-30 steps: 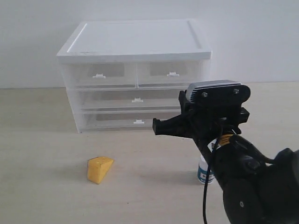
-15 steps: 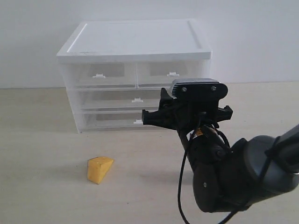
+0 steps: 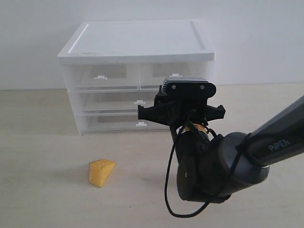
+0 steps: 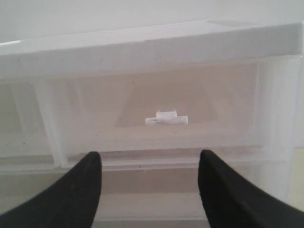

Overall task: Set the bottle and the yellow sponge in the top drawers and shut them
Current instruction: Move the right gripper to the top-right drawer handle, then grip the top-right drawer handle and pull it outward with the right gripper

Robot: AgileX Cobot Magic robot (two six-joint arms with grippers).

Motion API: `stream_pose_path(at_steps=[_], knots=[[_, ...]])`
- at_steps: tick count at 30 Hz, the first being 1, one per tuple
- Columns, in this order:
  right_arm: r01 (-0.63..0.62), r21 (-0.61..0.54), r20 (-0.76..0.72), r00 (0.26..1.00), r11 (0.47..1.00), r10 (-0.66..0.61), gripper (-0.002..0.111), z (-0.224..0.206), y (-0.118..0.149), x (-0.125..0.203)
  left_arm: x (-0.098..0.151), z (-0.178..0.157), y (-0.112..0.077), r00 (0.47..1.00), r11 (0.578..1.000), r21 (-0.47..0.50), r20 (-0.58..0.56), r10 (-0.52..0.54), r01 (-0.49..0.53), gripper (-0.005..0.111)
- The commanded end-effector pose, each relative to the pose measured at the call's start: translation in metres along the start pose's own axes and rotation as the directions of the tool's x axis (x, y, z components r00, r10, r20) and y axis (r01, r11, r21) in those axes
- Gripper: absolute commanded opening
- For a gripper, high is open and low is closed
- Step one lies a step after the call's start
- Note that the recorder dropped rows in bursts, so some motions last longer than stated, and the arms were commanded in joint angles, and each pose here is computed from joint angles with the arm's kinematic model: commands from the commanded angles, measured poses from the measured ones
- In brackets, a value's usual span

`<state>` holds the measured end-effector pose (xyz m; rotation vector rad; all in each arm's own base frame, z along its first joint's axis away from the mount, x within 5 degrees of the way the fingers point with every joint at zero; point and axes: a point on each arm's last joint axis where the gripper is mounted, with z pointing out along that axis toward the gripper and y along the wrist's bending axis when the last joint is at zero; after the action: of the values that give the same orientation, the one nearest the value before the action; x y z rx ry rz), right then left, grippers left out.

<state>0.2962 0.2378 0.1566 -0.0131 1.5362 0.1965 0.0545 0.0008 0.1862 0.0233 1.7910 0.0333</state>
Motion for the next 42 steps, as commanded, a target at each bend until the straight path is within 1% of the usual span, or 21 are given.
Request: stream_pose_path(at_steps=[1, 4, 6, 11, 15, 19, 23, 25, 27, 32, 42], knots=[[0.006, 0.035, 0.023, 1.0, 0.999, -0.007, 0.055, 0.009, -0.012, -0.003, 0.001, 0.0, 0.0, 1.0, 1.0, -0.003, 0.001, -0.002, 0.002, 0.004], [-0.008, 0.053, 0.029, 1.0, 0.999, 0.006, 0.055, 0.015, -0.02, -0.004, 0.001, 0.0, 0.0, 1.0, 1.0, -0.003, 0.001, -0.002, 0.002, 0.004], [-0.007, 0.041, 0.035, 0.999, 0.999, 0.006, 0.055, 0.017, -0.022, -0.005, 0.001, 0.0, 0.0, 1.0, 1.0, -0.003, 0.001, -0.002, 0.002, 0.004], [0.009, -0.022, 0.059, 0.998, 1.0, -0.008, 0.055, 0.019, -0.015, -0.009, 0.001, 0.0, 0.0, 1.0, 1.0, -0.003, 0.001, -0.002, 0.002, 0.004], [0.009, -0.027, 0.087, 0.996, 1.0, -0.006, 0.055, 0.029, -0.007, -0.02, 0.001, 0.0, 0.0, 1.0, 1.0, -0.003, 0.001, -0.002, 0.002, 0.004], [0.002, -0.007, 0.091, 0.996, 1.0, -0.002, 0.055, 0.034, -0.005, -0.024, 0.001, 0.0, 0.0, 1.0, 1.0, -0.003, 0.001, -0.002, 0.002, 0.004], [0.035, 0.02, 0.063, 0.997, 0.999, -0.036, 0.055, 0.037, -0.006, -0.024, 0.001, 0.0, 0.0, 1.0, 1.0, -0.003, 0.001, -0.002, 0.002, 0.004], [0.035, 0.02, 0.016, 0.999, 0.999, -0.035, 0.055, 0.04, -0.011, -0.019, 0.001, 0.0, 0.0, 1.0, 1.0, -0.003, 0.001, -0.002, 0.002, 0.004], [0.045, 0.026, 0.002, 0.999, 0.999, -0.045, 0.055, 0.043, -0.015, -0.013, 0.001, 0.0, 0.0, 1.0, 1.0, -0.003, 0.001, -0.002, 0.002, 0.004], [0.065, 0.021, 0.02, 0.998, 0.998, -0.065, 0.055, 0.048, -0.011, -0.005, 0.001, 0.0, 0.0, 1.0, 1.0, -0.003, 0.001, -0.002, 0.002, 0.004], [0.088, 0.034, 0.056, 0.994, 0.996, -0.09, 0.055, 0.057, -0.006, -0.005, 0.001, 0.0, 0.0, 1.0, 1.0, -0.003, 0.001, -0.002, 0.002, 0.004]])
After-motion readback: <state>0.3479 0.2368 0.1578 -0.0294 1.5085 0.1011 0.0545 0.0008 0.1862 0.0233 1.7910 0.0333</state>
